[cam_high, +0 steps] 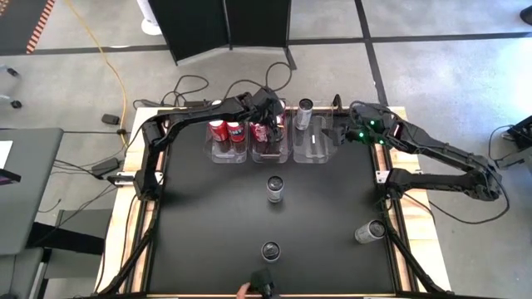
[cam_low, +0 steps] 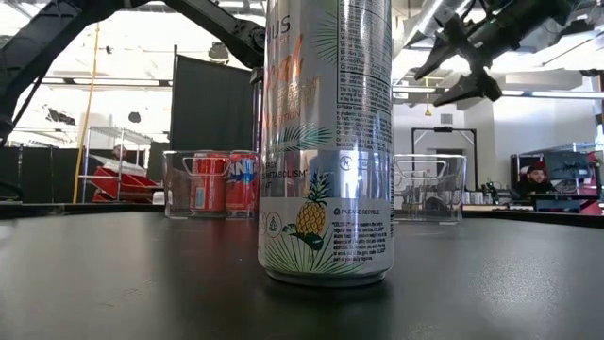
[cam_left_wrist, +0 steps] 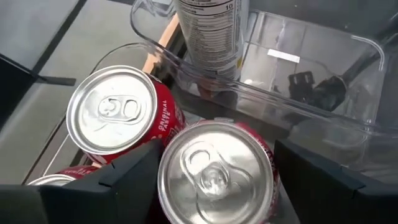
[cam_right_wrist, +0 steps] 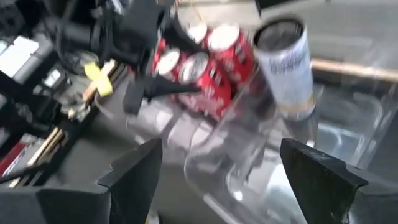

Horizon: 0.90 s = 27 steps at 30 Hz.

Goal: Sort soda cans
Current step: Adjust the red soda can, then put the bottom right white yellow soda can into the right transparent bin

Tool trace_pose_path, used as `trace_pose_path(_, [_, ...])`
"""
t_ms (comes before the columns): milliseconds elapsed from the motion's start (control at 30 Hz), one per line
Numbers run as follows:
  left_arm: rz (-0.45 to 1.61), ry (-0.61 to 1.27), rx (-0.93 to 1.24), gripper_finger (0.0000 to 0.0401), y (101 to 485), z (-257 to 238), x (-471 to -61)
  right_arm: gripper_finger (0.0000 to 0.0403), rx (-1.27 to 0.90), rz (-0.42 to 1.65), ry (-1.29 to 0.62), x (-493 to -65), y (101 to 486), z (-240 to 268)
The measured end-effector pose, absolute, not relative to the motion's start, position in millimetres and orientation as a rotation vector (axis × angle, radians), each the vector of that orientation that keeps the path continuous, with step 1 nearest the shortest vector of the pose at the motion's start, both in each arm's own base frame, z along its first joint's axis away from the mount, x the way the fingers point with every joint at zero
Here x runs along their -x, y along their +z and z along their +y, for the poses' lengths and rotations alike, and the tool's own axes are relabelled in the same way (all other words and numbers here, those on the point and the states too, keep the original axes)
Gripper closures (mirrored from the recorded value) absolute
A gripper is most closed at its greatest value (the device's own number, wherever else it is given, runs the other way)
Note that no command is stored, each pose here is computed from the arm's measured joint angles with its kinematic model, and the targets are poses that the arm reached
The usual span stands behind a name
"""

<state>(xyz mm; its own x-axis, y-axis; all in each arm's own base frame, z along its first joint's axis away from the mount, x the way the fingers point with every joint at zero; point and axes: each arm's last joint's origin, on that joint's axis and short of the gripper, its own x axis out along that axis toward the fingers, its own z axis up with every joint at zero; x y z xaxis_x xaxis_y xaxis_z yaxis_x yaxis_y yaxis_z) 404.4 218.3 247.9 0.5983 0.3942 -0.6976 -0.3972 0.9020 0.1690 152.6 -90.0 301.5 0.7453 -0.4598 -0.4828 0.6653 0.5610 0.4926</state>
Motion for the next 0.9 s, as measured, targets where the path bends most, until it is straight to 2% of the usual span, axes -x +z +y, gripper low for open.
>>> trace_pose_path(233, [0.796, 0.463, 0.046, 0.0072, 248, 218, -405, 0.0067, -0.829, 0.416, -0.650, -154, 293, -75])
trace_pose_path(433, [0.777, 0.452, 0.078, 0.0065, 256, 216, -402, 0.0082, -0.967, 0.451, -0.596, -153, 292, -60])
trace_pose_path(767, [0.615, 0.433, 0.075, 0.0064, 338, 197, -373, 0.0093, -1.119, 0.490, -0.446, -142, 300, -25])
trace_pose_path(900, [0.547, 0.423, 0.065, 0.0067, 372, 179, -348, 0.0093, -1.143, 0.464, -0.334, -134, 320, -7])
